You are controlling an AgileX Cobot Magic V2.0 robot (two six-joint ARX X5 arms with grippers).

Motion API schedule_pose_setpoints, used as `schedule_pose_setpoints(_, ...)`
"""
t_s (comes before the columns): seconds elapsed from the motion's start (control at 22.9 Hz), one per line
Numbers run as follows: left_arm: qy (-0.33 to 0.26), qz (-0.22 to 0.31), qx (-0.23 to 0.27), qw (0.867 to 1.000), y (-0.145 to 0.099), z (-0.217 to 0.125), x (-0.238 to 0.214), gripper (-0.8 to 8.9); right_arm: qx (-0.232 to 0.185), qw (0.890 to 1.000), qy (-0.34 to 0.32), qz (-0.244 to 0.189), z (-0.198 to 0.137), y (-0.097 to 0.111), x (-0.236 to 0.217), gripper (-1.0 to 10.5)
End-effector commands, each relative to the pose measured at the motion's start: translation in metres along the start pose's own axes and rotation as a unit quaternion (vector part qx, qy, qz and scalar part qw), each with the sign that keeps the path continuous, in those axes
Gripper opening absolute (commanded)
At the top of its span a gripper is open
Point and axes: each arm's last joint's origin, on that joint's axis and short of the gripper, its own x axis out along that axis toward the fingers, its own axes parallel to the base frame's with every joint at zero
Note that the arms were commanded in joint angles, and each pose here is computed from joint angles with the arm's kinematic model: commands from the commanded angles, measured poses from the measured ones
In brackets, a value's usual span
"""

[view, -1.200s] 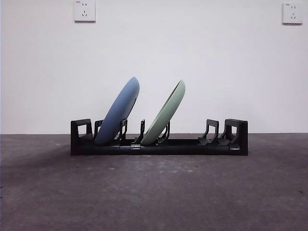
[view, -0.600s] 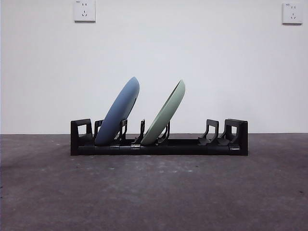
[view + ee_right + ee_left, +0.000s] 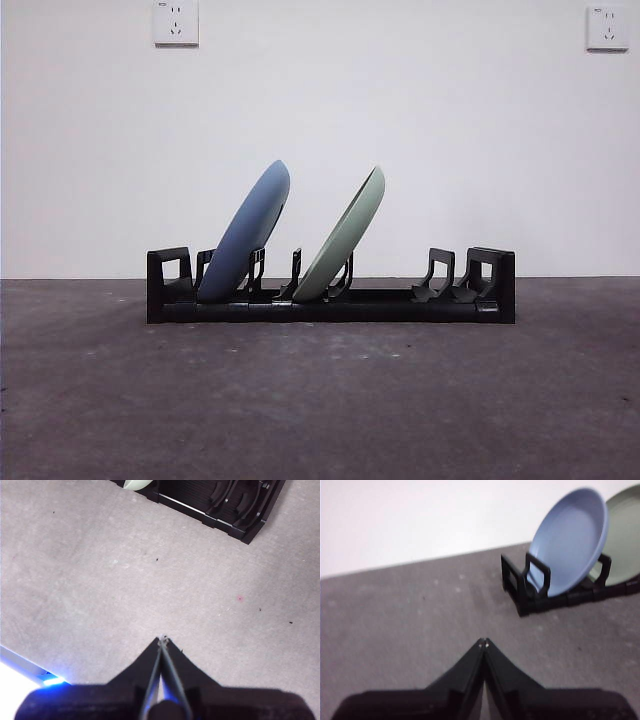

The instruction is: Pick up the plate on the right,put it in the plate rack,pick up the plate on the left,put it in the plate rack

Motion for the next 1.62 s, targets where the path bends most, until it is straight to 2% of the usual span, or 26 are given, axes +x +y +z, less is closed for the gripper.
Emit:
schedule_pose_setpoints(0.04, 0.021, 0.0, -0.032, 0.999, 0.0, -0.01, 0.002, -0.04, -0.002, 1.0, 0.0, -0.001, 0.0, 0.0, 0.002, 0.0)
schedule_pose_setpoints(0.31, 0.018, 0.0, -0.04, 0.999, 0.0, -0.009, 0.002, -0.04, -0.003, 1.0, -0.009, -0.003, 0.001, 0.0, 0.002, 0.0)
schedule_pose_setpoints(0.7, 0.019, 0.0, -0.04, 0.999, 0.0, -0.009, 0.002, -0.04, -0.007, 0.996, -0.093, -0.005, 0.017, 0.0, 0.0, 0.0)
schedule_pose_setpoints(0.74, 0.019, 0.0, -0.04, 0.999, 0.0, -0.009, 0.002, -0.04, -0.025, 0.995, -0.1, -0.009, 0.019, -0.001, 0.0, 0.0)
schedule_pose_setpoints(0.83, 0.019, 0.0, -0.04, 0.999, 0.0, -0.009, 0.002, -0.04, -0.072, 0.989, -0.114, -0.052, 0.017, -0.004, -0.008, 0.0)
schedule_pose_setpoints(0.92, 0.019, 0.0, -0.04, 0.999, 0.0, -0.009, 0.002, -0.04, -0.064, 0.983, -0.144, -0.091, 0.01, -0.007, -0.026, 0.0)
schedule_pose_setpoints(1.05, 0.022, 0.0, -0.041, 0.999, 0.0, -0.01, 0.002, -0.04, -0.056, 0.965, -0.23, -0.111, -0.015, -0.008, -0.071, 0.0)
schedule_pose_setpoints(1.14, 0.024, -0.001, -0.041, 0.999, 0.0, -0.01, 0.003, -0.04, -0.02, 0.943, -0.307, -0.129, -0.036, -0.01, -0.105, 0.0)
schedule_pose_setpoints(1.31, 0.024, -0.001, -0.041, 0.999, 0.0, -0.01, 0.003, -0.04, 0.018, 0.901, -0.383, -0.201, -0.078, -0.011, -0.144, 0.0)
schedule_pose_setpoints(1.44, 0.024, -0.001, -0.041, 0.999, 0.0, -0.01, 0.003, -0.04, 0.029, 0.873, -0.421, -0.245, -0.105, -0.008, -0.144, 0.0)
schedule_pose_setpoints(1.53, 0.024, -0.001, -0.041, 0.999, 0.0, -0.01, 0.003, -0.04, 0.037, 0.861, -0.436, -0.259, -0.119, -0.008, -0.133, 0.0)
schedule_pose_setpoints(1.62, 0.024, -0.001, -0.041, 0.999, 0.0, -0.01, 0.003, -0.04, 0.044, 0.854, -0.444, -0.266, -0.13, -0.009, -0.118, 0.0)
